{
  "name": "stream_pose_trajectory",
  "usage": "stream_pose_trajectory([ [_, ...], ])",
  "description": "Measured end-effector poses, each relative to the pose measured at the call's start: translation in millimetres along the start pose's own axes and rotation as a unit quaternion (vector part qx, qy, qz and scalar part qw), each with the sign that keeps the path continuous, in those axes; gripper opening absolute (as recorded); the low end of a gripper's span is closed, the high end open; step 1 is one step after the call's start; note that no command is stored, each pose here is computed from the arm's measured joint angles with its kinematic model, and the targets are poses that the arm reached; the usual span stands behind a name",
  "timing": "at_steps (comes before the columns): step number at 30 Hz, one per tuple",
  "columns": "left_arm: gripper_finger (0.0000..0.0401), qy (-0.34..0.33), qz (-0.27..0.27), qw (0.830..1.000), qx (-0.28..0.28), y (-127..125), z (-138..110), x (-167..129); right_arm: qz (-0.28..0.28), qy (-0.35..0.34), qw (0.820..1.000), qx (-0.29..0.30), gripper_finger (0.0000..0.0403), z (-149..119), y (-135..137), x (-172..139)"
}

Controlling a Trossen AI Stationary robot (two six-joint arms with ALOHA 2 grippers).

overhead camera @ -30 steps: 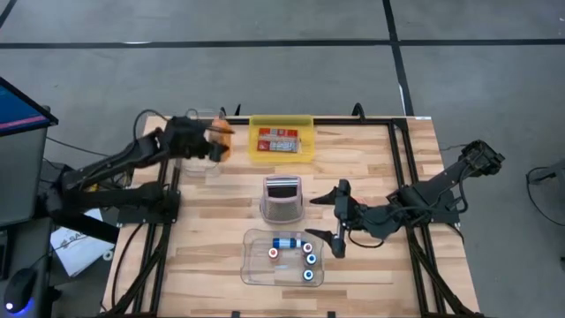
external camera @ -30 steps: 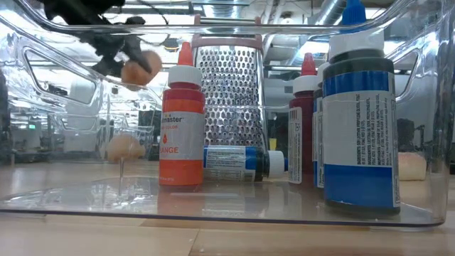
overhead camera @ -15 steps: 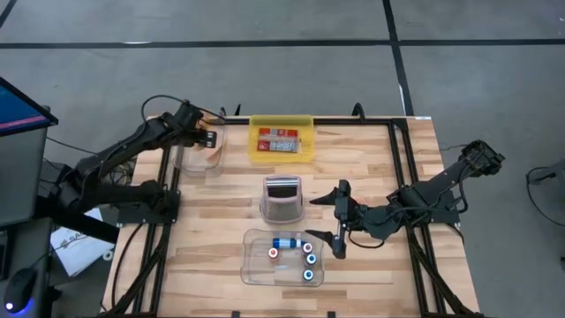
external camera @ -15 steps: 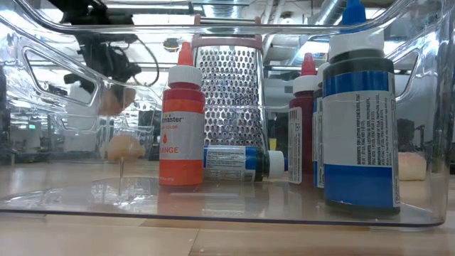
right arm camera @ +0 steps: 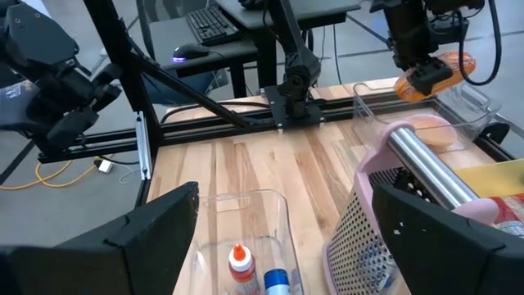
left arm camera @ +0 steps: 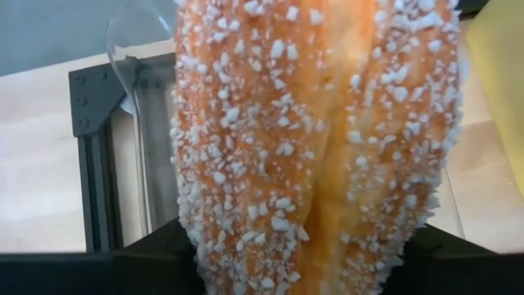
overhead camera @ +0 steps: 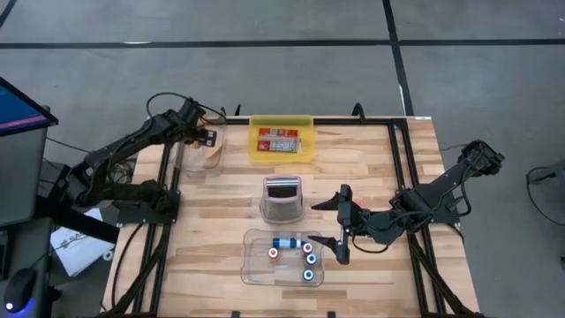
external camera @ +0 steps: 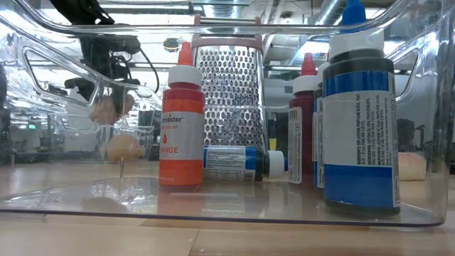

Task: Pick & Place Food Item
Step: Put the left orange donut into the top transparent bin

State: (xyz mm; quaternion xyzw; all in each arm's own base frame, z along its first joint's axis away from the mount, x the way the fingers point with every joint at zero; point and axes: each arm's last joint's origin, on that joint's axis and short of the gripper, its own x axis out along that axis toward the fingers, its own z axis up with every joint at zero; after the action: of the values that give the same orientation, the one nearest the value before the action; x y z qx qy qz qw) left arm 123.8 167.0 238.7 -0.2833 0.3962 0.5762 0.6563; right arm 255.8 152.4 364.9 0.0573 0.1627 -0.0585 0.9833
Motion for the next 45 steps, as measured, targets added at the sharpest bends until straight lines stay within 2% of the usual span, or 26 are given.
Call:
stream_pose_trajectory([
  [10, 0.0288, -0.004, 0.003, 1.0, 0.005, 0.0, 0.5, 0.0, -0.001, 0.0, 1.0, 0.004, 0.0354, 0.0, -0.1, 0.1],
  [28, 0.0294, -0.017, 0.015, 1.0, 0.001, 0.3, 2.2, -0.2, -0.004, 0.006, 1.0, 0.013, 0.0354, -1.4, -0.7, 0.1],
  [33, 0.0295, -0.016, 0.017, 1.0, 0.016, -0.3, 1.0, 0.2, -0.005, 0.009, 1.0, 0.014, 0.0354, -2.1, -0.8, 0.0],
  [45, 0.0335, -0.047, 0.029, 0.998, 0.013, -2.0, 4.7, 0.4, -0.003, 0.011, 1.0, 0.012, 0.0354, -3.0, 0.2, -0.9],
])
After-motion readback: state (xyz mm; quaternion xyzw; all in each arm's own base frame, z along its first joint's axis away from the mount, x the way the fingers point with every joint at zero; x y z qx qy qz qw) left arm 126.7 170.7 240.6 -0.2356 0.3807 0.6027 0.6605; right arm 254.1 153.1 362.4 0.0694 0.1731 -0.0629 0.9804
